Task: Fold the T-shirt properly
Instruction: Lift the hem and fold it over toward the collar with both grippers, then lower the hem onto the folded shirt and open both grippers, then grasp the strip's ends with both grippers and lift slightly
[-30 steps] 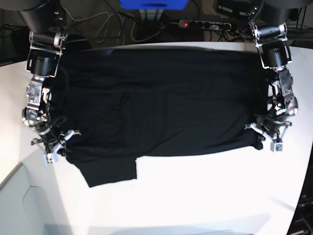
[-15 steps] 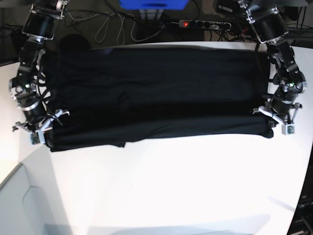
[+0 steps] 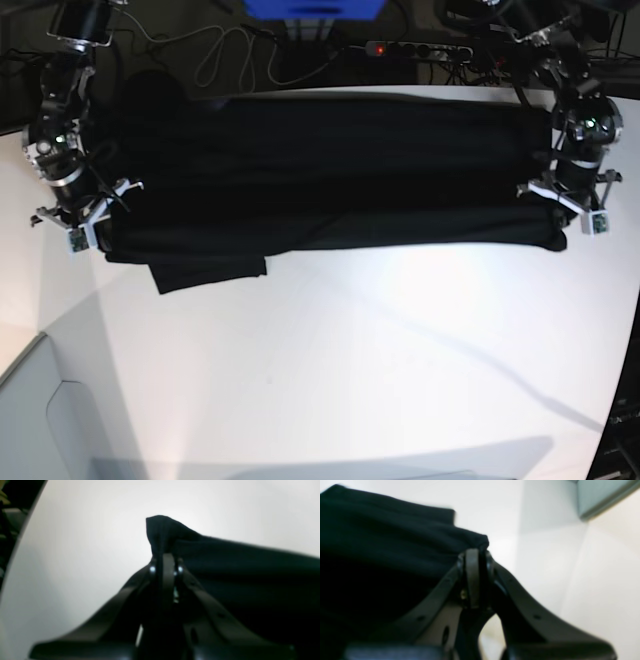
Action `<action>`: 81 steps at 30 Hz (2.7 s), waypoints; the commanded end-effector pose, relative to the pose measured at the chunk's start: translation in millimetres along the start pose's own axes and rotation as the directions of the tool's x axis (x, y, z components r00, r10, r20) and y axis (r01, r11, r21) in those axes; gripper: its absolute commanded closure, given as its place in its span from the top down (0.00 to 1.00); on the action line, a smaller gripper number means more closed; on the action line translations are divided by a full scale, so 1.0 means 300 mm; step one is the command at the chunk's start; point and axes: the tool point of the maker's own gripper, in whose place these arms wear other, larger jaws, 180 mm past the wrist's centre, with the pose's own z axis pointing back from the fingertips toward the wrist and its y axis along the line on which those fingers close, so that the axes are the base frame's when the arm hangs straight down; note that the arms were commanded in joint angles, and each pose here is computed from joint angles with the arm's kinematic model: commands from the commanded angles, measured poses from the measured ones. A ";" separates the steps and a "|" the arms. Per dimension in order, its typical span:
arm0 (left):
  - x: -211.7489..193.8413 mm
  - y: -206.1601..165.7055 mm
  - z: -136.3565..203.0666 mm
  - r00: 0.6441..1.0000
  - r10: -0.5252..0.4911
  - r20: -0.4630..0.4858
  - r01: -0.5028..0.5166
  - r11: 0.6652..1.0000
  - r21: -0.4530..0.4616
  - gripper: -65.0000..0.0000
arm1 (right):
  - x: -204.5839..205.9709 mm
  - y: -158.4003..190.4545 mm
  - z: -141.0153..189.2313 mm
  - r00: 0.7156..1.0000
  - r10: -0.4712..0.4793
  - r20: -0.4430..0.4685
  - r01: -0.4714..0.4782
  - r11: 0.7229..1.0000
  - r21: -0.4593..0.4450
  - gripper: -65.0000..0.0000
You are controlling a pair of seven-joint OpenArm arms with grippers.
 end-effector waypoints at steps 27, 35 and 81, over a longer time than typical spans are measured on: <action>-0.082 0.061 0.008 0.991 0.064 -0.113 -0.059 0.997 0.053 0.42 | 0.082 -0.048 0.031 0.997 0.078 0.006 -0.078 0.997 -0.027 0.56; -0.031 0.091 0.002 0.994 0.080 -0.073 -0.074 0.994 0.075 0.42 | 0.089 -0.046 0.028 0.997 0.082 0.010 -0.081 0.996 -0.025 0.56; 0.021 -0.050 -0.156 0.989 0.128 -0.078 -0.131 0.990 -0.046 0.46 | 0.111 -0.050 0.021 0.996 0.086 0.022 -0.085 0.996 -0.027 0.56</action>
